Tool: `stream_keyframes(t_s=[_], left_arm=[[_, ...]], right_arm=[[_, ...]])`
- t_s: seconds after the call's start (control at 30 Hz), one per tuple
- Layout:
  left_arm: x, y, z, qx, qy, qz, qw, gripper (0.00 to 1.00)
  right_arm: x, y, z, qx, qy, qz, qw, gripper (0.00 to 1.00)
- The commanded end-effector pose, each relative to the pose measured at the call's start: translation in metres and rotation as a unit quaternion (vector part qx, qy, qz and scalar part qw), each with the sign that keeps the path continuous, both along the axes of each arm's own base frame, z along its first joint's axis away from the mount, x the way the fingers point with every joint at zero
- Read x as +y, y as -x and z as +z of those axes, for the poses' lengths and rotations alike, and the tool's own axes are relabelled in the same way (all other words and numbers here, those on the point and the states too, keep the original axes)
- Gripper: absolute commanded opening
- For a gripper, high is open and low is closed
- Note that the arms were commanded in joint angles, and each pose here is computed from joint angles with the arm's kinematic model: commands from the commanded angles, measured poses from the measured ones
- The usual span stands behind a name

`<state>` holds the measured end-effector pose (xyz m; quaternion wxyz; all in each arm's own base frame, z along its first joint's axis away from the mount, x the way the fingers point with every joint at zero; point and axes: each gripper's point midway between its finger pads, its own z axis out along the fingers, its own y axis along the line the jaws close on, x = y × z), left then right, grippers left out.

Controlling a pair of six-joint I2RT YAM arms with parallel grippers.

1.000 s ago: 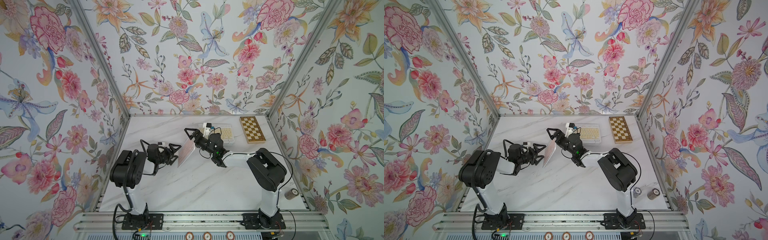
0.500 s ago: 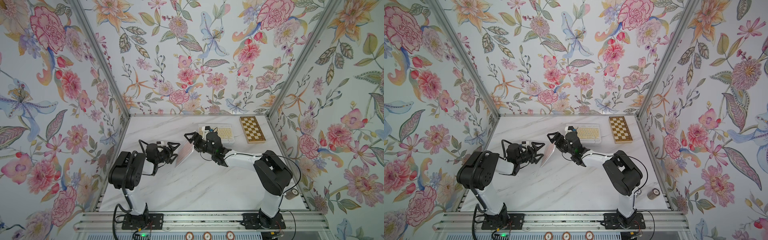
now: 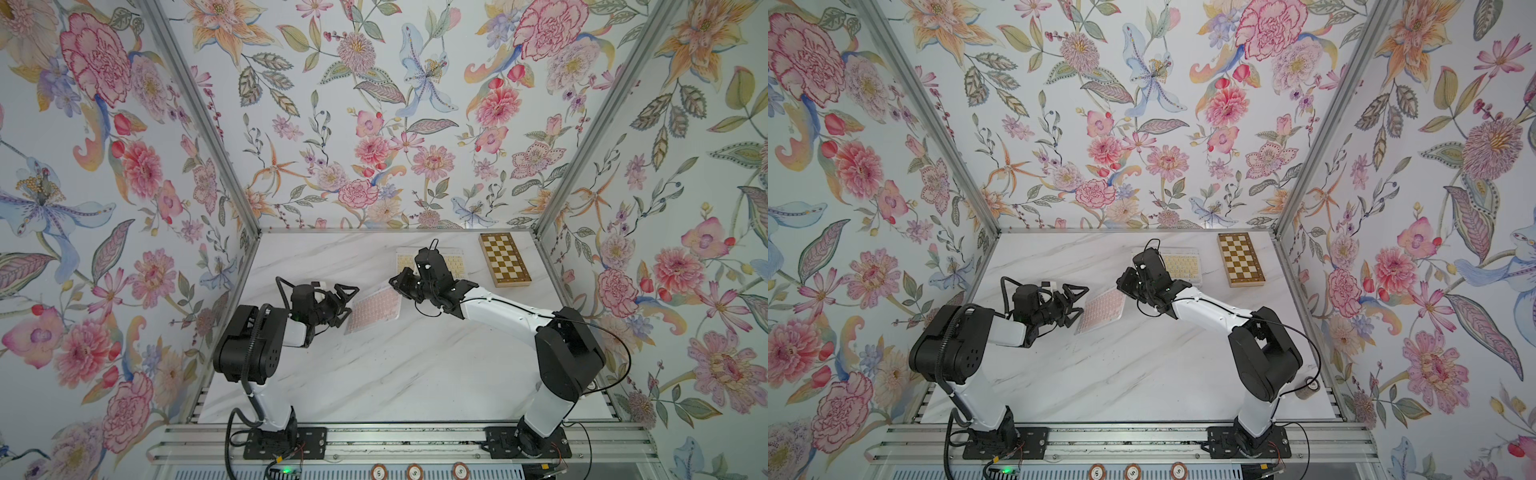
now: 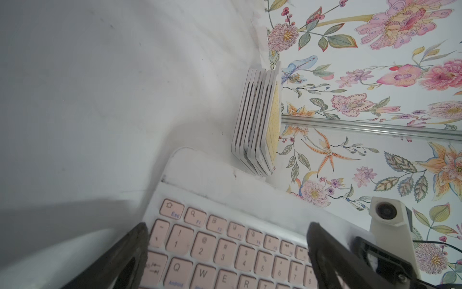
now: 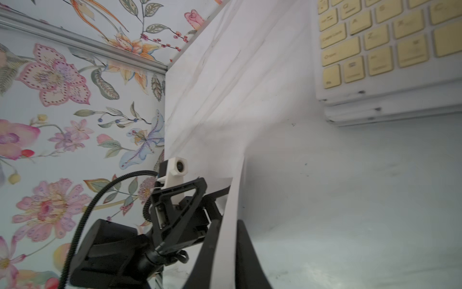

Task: Stack the numeric keypads
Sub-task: Pick up the numeric keypad from the center of the board, then place the numeric keypad at the numeric keypad.

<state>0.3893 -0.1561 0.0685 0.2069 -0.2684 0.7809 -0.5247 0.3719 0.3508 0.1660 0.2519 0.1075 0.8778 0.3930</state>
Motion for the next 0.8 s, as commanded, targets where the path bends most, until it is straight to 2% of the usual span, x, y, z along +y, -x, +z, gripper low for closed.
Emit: stream_keyframes(t_s=[0.0, 0.23, 0.4, 0.57, 0.77], left_arm=[[-0.010, -0.004, 0.021, -0.021, -0.013, -0.032, 0.999, 0.99], [-0.011, -0.044, 0.087, -0.082, -0.084, -0.057, 0.991, 0.99], [-0.021, -0.075, 0.127, -0.122, -0.118, -0.071, 0.983, 0.99], [-0.045, -0.098, 0.136, -0.134, -0.130, -0.092, 0.978, 0.99], [-0.081, -0.127, 0.132, -0.142, -0.131, -0.117, 0.974, 0.99]], right_arm=[[0.012, 0.009, 0.025, -0.022, -0.011, 0.046, 0.999, 0.04], [-0.034, -0.036, 0.070, -0.080, -0.059, 0.095, 0.990, 0.00], [-0.092, -0.077, 0.098, -0.106, -0.105, 0.090, 0.985, 0.00], [-0.140, -0.114, 0.113, -0.133, -0.126, 0.098, 0.978, 0.00], [-0.181, -0.150, 0.089, -0.141, -0.119, 0.106, 0.977, 0.00]])
